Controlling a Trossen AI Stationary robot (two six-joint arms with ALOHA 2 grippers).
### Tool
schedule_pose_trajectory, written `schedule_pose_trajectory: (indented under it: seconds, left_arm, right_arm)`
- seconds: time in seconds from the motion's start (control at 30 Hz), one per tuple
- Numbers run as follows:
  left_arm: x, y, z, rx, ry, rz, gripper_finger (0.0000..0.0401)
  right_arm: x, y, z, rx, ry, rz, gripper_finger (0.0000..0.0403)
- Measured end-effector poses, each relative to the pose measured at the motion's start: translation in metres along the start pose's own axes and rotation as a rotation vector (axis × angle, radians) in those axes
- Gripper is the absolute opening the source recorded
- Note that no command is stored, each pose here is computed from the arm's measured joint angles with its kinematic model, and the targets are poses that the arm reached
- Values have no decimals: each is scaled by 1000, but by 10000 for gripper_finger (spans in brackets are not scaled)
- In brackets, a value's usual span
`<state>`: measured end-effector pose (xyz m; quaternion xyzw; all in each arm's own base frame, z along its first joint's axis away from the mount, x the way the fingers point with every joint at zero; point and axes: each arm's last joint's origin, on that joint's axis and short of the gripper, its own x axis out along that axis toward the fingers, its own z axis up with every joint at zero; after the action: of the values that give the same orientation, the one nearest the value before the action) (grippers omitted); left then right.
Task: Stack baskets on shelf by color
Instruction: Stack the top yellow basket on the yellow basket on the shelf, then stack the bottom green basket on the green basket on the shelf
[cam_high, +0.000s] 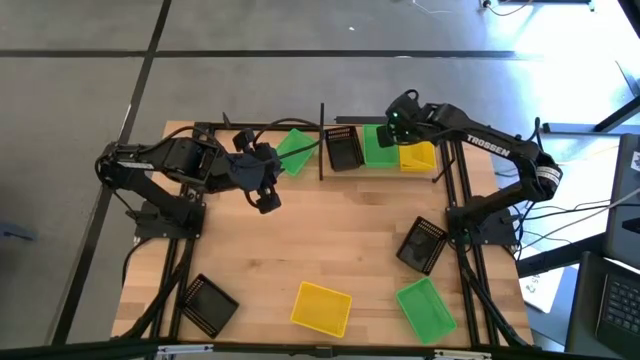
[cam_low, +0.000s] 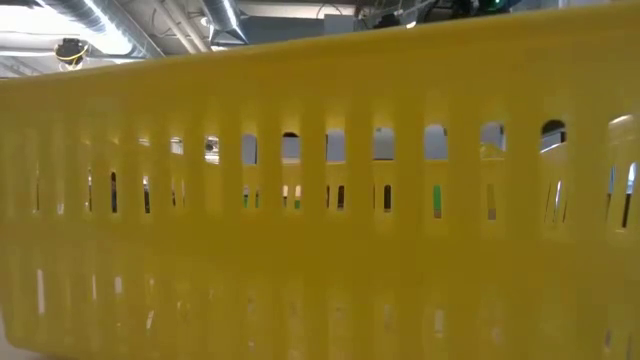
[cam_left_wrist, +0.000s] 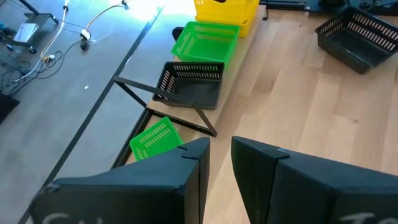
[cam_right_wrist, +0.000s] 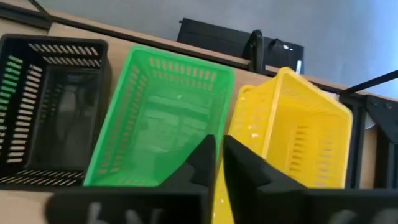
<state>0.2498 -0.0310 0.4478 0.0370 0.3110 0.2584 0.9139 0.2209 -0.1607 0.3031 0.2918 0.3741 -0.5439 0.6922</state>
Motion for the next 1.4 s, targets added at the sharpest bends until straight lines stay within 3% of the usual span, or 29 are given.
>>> schedule_pose_trajectory:
  seconds: [0.07, 0.37, 0.63, 0.8, 0.93, 1.07, 1.4]
  left_arm:
    - [0, 0, 0, 0, 0, 0, 58]
    - [0, 0, 0, 0, 0, -1, 58]
    - [0, 0, 0, 0, 1, -3, 58]
    - [0, 0, 0, -32, 1, -4, 58]
    - [0, 0, -1, -46, 9, -1, 58]
    - [0, 1, -2, -76, 22, 3, 58]
    - [0, 1, -3, -80, 22, 14, 58]
  right_arm:
    - [2, -2, 0, -2, -15, -28, 7]
    - [21, -18, -2, 8, 20, -93, 3]
    - [40, -24, -10, 11, 81, -35, 2]
    - [19, -21, -2, -40, 30, 18, 1]
    - [-20, -14, -2, -178, -47, 142, 1]
    - [-61, -11, -20, -357, -88, 305, 0]
    - [-118, -6, -89, -810, 81, 646, 0]
